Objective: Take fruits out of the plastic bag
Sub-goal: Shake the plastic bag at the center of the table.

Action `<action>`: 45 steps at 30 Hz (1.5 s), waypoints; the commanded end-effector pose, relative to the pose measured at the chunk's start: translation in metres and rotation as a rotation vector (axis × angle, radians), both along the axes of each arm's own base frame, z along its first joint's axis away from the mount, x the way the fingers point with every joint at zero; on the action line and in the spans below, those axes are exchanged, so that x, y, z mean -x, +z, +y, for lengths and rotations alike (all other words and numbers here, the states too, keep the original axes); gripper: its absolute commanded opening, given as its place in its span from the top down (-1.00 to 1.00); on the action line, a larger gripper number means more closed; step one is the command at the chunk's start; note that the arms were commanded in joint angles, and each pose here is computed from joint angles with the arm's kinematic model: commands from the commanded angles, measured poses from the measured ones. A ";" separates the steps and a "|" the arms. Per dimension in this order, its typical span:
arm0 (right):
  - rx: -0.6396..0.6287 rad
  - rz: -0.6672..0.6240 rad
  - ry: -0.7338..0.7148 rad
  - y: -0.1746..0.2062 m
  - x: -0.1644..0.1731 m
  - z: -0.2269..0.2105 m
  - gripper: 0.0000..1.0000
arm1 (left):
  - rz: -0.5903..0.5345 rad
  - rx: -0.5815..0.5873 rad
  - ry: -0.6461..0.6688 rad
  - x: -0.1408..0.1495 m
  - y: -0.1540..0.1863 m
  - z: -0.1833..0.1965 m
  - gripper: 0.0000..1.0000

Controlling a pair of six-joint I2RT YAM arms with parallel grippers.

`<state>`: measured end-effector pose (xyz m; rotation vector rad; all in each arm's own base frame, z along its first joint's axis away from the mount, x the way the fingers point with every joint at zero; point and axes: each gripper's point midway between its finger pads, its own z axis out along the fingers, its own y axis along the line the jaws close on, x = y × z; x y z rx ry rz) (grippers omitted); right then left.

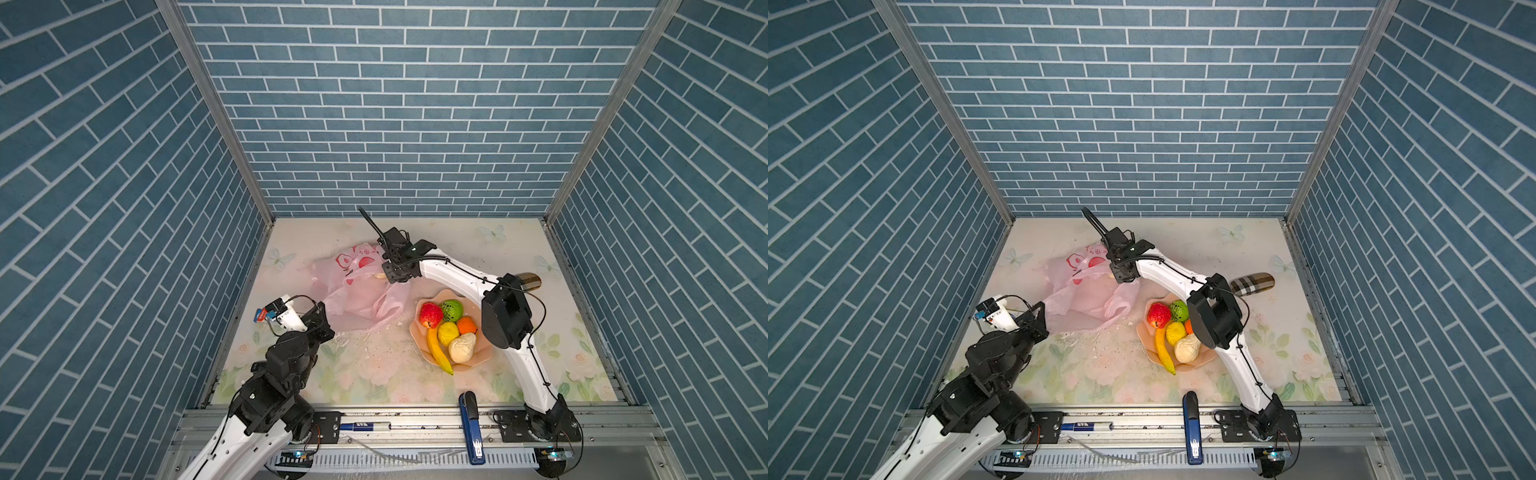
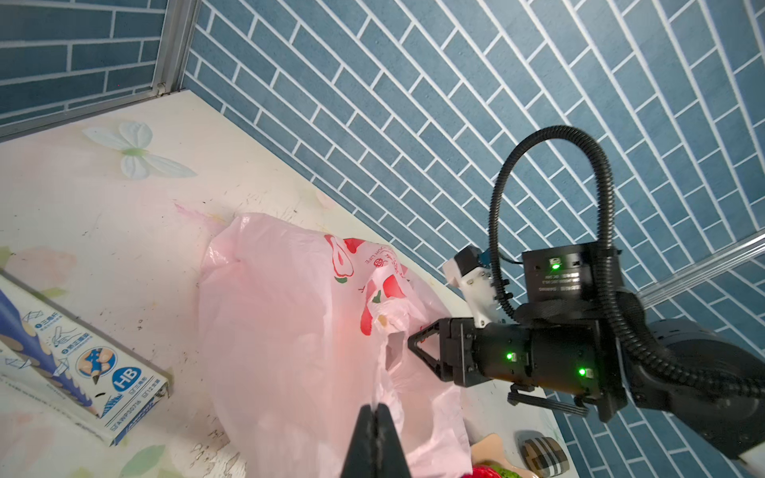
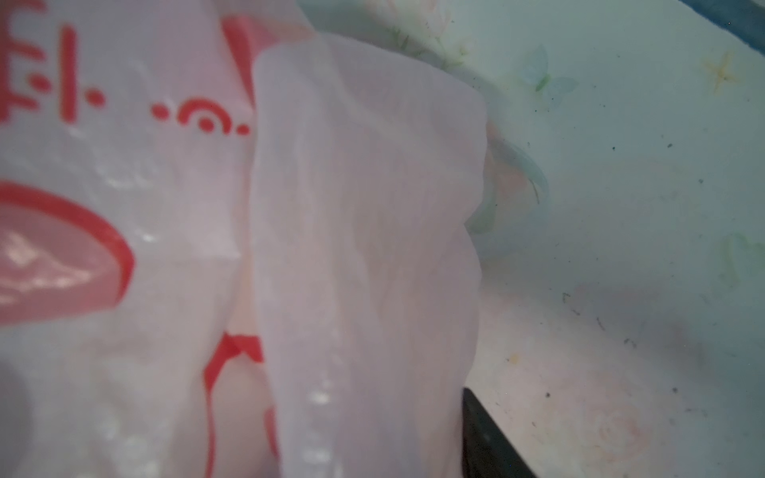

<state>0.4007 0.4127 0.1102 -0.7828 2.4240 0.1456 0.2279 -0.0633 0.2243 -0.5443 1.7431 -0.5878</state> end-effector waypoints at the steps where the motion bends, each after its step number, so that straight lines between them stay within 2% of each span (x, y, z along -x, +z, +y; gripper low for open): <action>1: -0.072 -0.092 0.091 0.030 -0.003 0.015 0.37 | 0.030 -0.029 0.026 -0.003 -0.017 0.002 1.00; 4: -0.102 -0.132 0.151 0.046 0.003 0.017 0.55 | 0.043 -0.040 0.051 -0.006 -0.026 0.004 1.00; 9: -0.097 -0.190 0.261 0.053 0.018 0.023 0.68 | 0.053 -0.042 0.092 -0.011 -0.038 0.007 1.00; 18: -0.079 -0.304 0.403 0.062 0.051 0.037 0.76 | 0.062 -0.040 0.144 -0.014 -0.049 0.013 1.00; 25: -0.119 -0.338 0.426 0.068 0.065 0.036 0.78 | 0.063 -0.040 0.157 -0.014 -0.051 0.015 1.00; 32: -0.107 -0.334 0.415 0.060 0.065 0.031 0.77 | 0.070 -0.040 0.162 -0.014 -0.055 0.016 1.00; 38: -0.102 -0.301 0.409 0.047 0.066 0.027 0.64 | 0.069 -0.035 0.161 -0.013 -0.054 0.016 1.00; 45: -0.087 -0.258 0.417 0.036 0.071 0.023 0.20 | 0.061 -0.032 0.160 -0.011 -0.051 0.018 1.00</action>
